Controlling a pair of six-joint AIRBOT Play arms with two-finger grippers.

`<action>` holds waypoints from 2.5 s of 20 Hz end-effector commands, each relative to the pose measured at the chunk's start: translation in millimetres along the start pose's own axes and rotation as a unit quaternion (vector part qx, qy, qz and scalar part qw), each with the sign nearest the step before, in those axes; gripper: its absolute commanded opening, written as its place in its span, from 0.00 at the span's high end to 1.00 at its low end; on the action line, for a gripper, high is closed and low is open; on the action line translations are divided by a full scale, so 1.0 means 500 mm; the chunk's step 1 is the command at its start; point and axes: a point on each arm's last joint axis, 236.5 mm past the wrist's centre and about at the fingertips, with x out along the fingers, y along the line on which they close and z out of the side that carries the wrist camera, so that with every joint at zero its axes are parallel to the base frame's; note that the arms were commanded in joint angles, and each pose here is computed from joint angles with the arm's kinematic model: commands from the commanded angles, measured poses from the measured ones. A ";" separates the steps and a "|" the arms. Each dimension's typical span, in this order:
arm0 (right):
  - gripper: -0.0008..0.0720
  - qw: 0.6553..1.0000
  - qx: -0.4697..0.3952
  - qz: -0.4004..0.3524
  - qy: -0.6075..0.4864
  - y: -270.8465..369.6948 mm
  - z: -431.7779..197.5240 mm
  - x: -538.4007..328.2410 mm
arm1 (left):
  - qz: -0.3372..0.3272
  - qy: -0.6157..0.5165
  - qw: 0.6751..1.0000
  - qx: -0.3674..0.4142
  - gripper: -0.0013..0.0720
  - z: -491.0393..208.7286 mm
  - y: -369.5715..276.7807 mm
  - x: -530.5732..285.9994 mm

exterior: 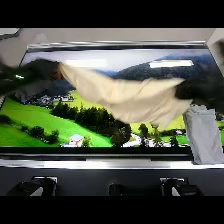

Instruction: Fold the shirts.

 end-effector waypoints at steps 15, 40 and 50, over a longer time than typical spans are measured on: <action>0.93 0.927 0.077 0.091 0.354 0.099 -0.295 -0.168 | 0.206 -0.119 0.967 0.094 0.94 0.133 0.080 -0.301; 0.24 0.859 0.343 -0.005 0.380 -0.230 -0.459 0.236 | 0.170 0.515 0.816 -0.199 0.09 -0.606 0.391 -0.010; 0.22 0.813 0.271 0.070 0.510 -0.030 -0.648 0.264 | 0.082 0.497 0.809 -0.302 0.18 -0.867 0.164 0.070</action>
